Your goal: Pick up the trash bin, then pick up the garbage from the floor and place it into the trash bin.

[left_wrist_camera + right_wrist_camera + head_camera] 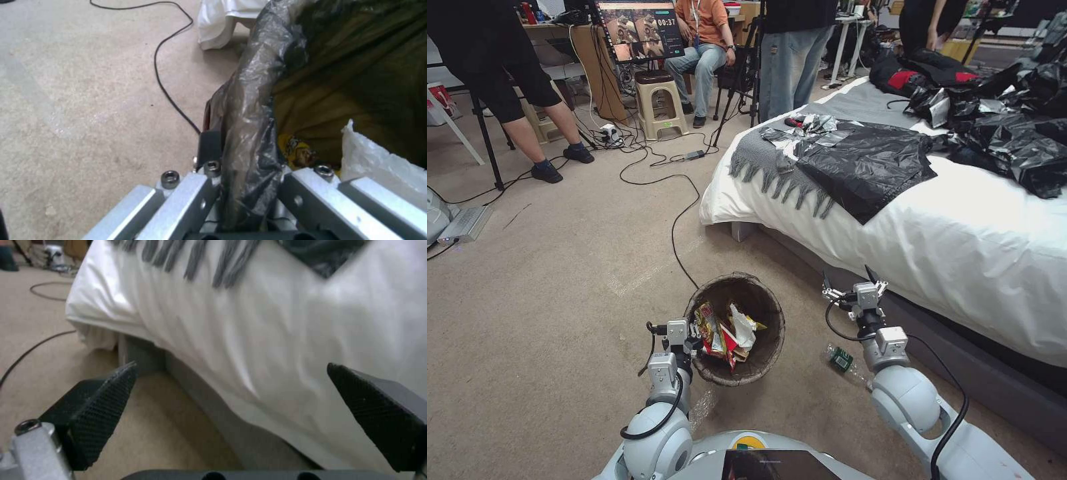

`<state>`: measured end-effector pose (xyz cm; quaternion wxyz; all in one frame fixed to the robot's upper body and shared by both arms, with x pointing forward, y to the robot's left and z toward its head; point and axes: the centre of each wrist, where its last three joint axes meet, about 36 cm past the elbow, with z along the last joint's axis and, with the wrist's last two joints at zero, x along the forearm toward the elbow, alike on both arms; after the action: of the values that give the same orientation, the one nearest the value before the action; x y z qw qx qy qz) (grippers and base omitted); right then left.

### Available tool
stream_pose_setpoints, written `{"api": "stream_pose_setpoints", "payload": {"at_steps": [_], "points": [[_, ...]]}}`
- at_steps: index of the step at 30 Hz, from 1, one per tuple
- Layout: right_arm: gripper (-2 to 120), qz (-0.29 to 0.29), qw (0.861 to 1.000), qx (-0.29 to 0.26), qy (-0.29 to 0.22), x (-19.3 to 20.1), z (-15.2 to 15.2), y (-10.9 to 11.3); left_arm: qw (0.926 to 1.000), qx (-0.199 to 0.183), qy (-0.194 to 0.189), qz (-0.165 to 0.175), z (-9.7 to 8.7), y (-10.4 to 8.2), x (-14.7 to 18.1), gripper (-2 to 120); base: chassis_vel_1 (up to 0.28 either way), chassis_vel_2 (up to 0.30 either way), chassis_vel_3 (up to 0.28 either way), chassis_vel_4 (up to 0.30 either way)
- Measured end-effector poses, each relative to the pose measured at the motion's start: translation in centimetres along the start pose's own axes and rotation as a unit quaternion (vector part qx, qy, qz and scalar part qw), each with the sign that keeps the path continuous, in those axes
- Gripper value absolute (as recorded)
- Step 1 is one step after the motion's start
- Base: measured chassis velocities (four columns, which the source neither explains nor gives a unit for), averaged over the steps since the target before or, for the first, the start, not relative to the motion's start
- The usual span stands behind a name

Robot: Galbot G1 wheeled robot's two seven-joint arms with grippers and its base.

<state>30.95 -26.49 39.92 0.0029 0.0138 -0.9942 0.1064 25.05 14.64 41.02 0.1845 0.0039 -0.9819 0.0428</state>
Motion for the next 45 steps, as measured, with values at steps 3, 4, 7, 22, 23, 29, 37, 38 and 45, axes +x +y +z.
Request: {"api": "stream_pose_setpoints", "payload": {"at_steps": [3, 4, 7, 22, 23, 29, 37, 38, 45], "points": [[100, -0.005, 1.000, 0.001, 0.013, -0.2, 0.0, -0.6, 1.0000, 0.000, 0.000, -0.001, 0.0, 0.1, 0.0, 0, 0.000, 0.000, 0.000, 0.000], [100, -0.010, 1.000, 0.000, 0.020, -0.2, -0.1, -0.9, 1.0000, -0.001, -0.001, -0.001, 0.0, 0.1, 0.0, 0, 0.000, 0.000, 0.000, 0.000], [100, -0.025, 0.999, -0.003, 0.040, -0.4, -0.2, -1.9, 1.0000, -0.002, -0.001, -0.001, 0.0, 0.2, -0.1, 0, 0.000, 0.000, 0.000, 0.000], [100, -0.170, 0.975, 0.083, 0.120, -4.0, 4.5, -13.2, 0.9999, -0.011, 0.003, 0.005, 0.5, 0.3, -1.0, 0, 0.000, 0.000, 0.000, 0.000], [100, -0.170, 0.975, 0.083, 0.120, -4.0, 4.5, -13.2, 0.9999, -0.011, 0.003, 0.005, 0.5, 0.3, -1.0, 0, 0.000, 0.000, 0.000, 0.000], [100, -0.198, 0.966, 0.087, 0.140, -3.8, 7.5, -15.3, 0.9999, -0.011, 0.005, 0.007, 0.8, 0.0, -1.4, 0, 0.000, 0.000, 0.000, 0.000], [100, -0.221, 0.959, 0.081, 0.158, -3.2, 11.4, -16.0, 0.9999, -0.009, 0.007, 0.006, 1.0, -0.2, -1.7, 0, 0.000, 0.000, 0.000, 0.000], [100, -0.221, 0.959, 0.081, 0.158, -3.2, 11.4, -16.0, 0.9999, -0.009, 0.007, 0.006, 1.0, -0.2, -1.7, 0, 0.000, 0.000, 0.000, 0.000], [100, -0.226, 0.957, 0.077, 0.163, -3.3, 13.9, -15.0, 0.9999, -0.008, 0.006, 0.006, 0.9, -0.2, -1.8, 0, 0.000, 0.000, 0.000, 0.000]]}}
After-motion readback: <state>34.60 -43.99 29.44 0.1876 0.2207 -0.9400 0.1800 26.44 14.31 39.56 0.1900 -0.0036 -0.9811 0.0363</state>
